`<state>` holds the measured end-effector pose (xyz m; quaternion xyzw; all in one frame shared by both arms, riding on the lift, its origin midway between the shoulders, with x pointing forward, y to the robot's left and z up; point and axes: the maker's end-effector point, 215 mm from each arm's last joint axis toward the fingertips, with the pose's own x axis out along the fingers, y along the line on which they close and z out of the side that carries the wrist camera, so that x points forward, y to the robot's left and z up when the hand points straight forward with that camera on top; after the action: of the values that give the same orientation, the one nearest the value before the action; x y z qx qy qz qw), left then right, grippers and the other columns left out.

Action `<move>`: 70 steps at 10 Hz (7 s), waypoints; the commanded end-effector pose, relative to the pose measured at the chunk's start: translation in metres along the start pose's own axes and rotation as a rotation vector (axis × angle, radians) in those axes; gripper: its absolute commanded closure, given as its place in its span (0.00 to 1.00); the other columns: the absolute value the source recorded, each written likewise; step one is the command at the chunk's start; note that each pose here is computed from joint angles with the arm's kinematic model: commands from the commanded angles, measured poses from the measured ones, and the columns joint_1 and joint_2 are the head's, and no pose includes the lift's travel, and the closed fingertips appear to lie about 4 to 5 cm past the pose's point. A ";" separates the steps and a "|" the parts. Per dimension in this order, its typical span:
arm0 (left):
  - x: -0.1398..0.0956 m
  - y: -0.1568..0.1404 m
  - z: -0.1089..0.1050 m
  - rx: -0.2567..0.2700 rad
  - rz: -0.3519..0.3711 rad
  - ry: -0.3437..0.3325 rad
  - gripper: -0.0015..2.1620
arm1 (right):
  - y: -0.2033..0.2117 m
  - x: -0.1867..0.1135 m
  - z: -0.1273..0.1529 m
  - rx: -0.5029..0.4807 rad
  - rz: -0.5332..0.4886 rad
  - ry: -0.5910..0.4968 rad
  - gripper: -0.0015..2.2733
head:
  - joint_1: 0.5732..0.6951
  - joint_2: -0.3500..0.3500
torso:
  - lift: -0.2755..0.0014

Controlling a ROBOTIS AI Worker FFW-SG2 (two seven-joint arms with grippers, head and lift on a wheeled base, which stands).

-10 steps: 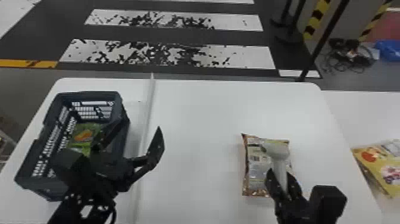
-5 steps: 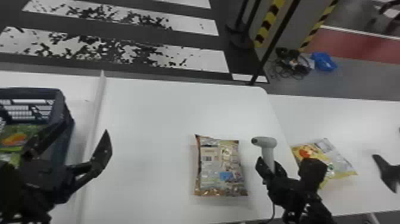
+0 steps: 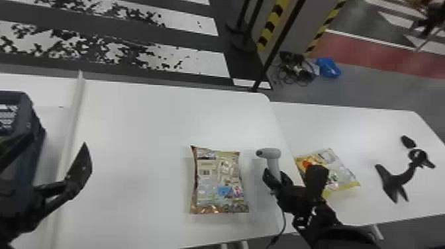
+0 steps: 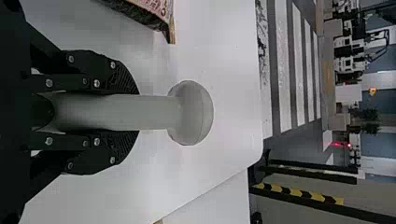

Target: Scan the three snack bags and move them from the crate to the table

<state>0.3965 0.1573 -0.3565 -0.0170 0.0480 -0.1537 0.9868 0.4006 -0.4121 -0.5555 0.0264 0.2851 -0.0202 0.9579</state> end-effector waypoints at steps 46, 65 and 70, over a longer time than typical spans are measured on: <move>0.000 -0.003 -0.018 0.006 -0.017 0.047 0.02 | -0.187 0.045 0.082 0.298 -0.467 -0.136 0.03 | 1.00 0.00 | 0.77; -0.019 0.021 -0.002 -0.036 0.072 0.000 0.02 | 0.229 -0.152 0.128 0.034 0.162 -0.567 0.04 | 1.00 0.44 | 0.77; -0.048 0.154 0.035 -0.038 0.268 -0.013 0.02 | 0.227 -0.144 0.117 0.004 0.157 -0.534 0.04 | 1.00 0.65 | 0.77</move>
<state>0.3987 0.3028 -0.3227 -0.0294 0.0392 -0.0309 0.9983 0.3571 -0.1899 -0.3692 0.0446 0.0186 0.0471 0.9977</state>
